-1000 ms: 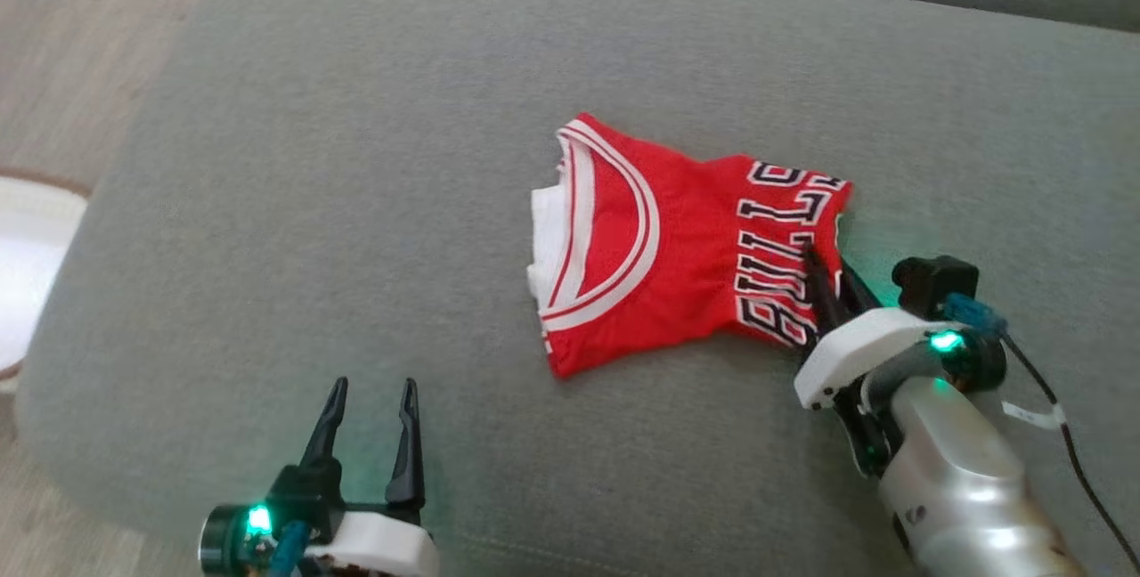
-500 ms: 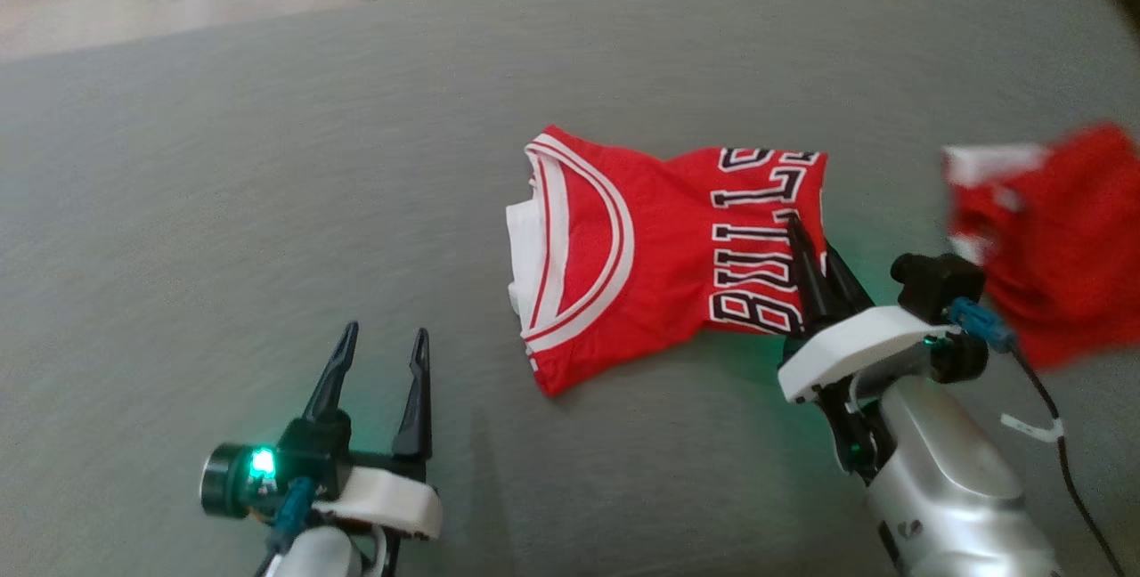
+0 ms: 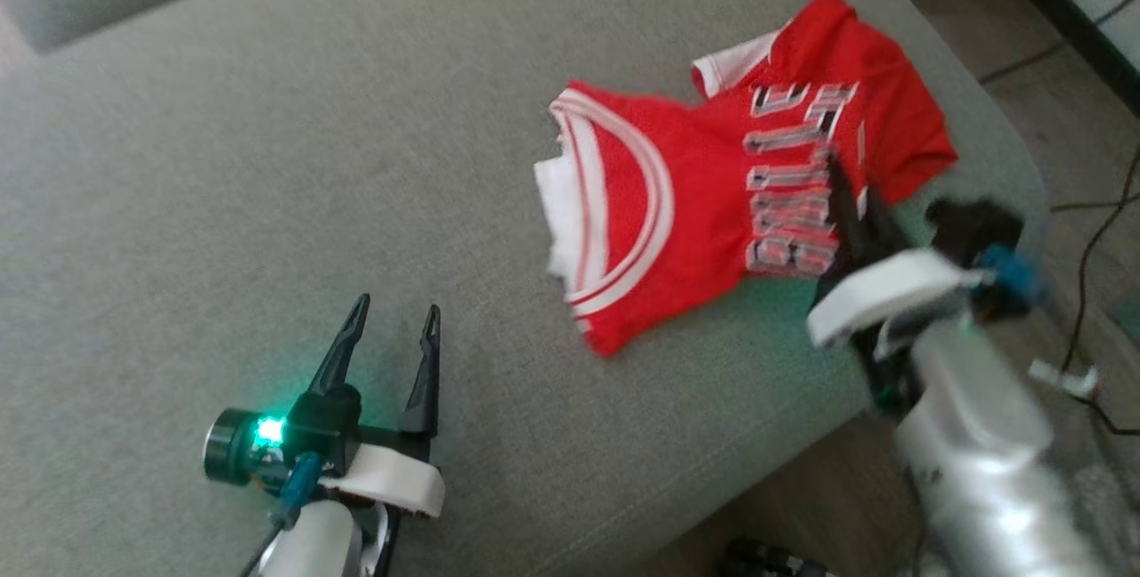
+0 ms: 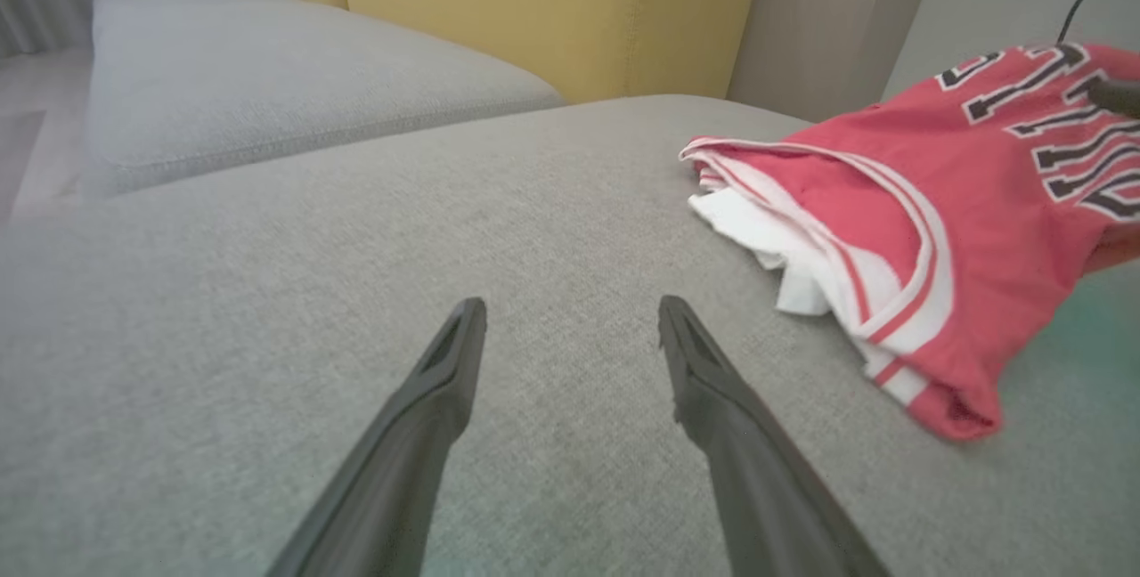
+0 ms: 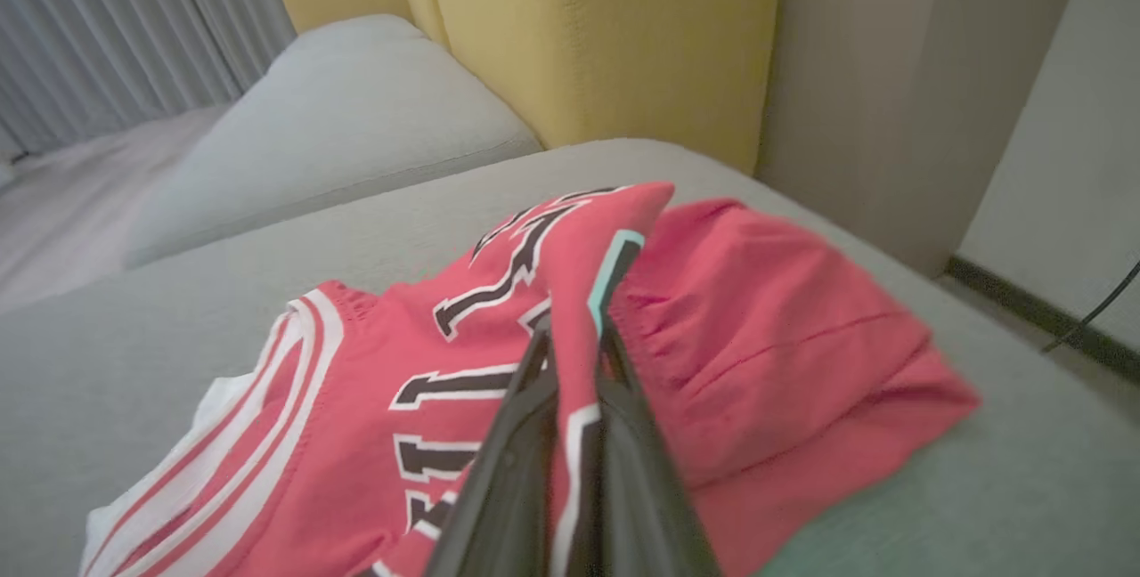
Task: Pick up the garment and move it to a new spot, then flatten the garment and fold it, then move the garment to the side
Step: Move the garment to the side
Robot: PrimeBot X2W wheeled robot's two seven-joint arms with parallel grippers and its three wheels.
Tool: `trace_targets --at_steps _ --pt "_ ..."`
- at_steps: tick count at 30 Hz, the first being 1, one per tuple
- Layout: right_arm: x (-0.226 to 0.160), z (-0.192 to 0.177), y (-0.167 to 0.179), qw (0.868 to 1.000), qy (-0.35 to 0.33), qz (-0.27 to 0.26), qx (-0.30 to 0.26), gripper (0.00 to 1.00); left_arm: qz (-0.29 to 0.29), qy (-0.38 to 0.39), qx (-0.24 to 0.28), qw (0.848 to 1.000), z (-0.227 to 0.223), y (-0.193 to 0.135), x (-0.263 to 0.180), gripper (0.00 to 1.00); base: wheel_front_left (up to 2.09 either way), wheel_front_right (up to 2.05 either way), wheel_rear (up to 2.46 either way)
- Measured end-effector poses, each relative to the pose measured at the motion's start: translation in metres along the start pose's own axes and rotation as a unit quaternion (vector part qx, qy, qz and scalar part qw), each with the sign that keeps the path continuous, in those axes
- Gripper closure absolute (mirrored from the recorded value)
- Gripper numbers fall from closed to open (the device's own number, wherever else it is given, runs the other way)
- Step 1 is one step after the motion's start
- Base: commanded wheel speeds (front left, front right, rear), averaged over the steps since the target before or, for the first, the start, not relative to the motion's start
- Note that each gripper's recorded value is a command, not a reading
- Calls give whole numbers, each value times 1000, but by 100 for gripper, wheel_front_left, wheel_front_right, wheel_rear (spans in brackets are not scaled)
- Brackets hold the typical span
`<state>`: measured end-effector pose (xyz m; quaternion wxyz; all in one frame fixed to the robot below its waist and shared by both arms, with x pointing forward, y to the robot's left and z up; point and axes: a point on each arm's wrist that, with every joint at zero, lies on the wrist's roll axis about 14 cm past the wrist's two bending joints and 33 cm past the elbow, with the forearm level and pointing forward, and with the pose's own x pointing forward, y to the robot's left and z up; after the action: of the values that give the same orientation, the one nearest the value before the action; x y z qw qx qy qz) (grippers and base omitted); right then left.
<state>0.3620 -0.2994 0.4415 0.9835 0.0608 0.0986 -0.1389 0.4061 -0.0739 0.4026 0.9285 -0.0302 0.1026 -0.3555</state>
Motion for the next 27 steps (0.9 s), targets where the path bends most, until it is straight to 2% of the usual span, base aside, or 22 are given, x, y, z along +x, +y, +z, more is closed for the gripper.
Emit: trace_targets --at_steps 4,9,11,12,16,18,19,23,27 --pt "26 30 -28 996 -15 -22 -81 100 -4 14 -5 1000 -13 3 4 0 0 0 0" --pt "53 76 -74 982 -24 -61 -178 100 20 18 -8 1000 -18 20 -3 0 0 0 0" --pt "58 82 -91 975 -6 -82 -207 66 31 18 -9 999 -18 26 -7 0 0 0 0" --pt "60 82 -98 973 3 -91 -214 0 36 17 -9 999 -18 30 -8 0 0 0 0" --pt "69 89 -99 968 -11 -102 -228 0 56 16 -10 998 -17 43 -13 0 0 0 0" --pt "81 92 -67 972 -41 -75 -218 0 72 16 -9 997 -16 52 -19 0 0 0 0" --pt "81 92 -67 972 -41 -75 -218 0 72 16 -9 997 -16 52 -19 0 0 0 0" --pt "95 82 -3 982 -59 -14 -178 0 113 12 -10 994 -13 72 -31 0 0 0 0" --pt "96 83 47 982 -88 45 -158 0 155 6 -5 988 -6 92 -49 0 0 0 0"
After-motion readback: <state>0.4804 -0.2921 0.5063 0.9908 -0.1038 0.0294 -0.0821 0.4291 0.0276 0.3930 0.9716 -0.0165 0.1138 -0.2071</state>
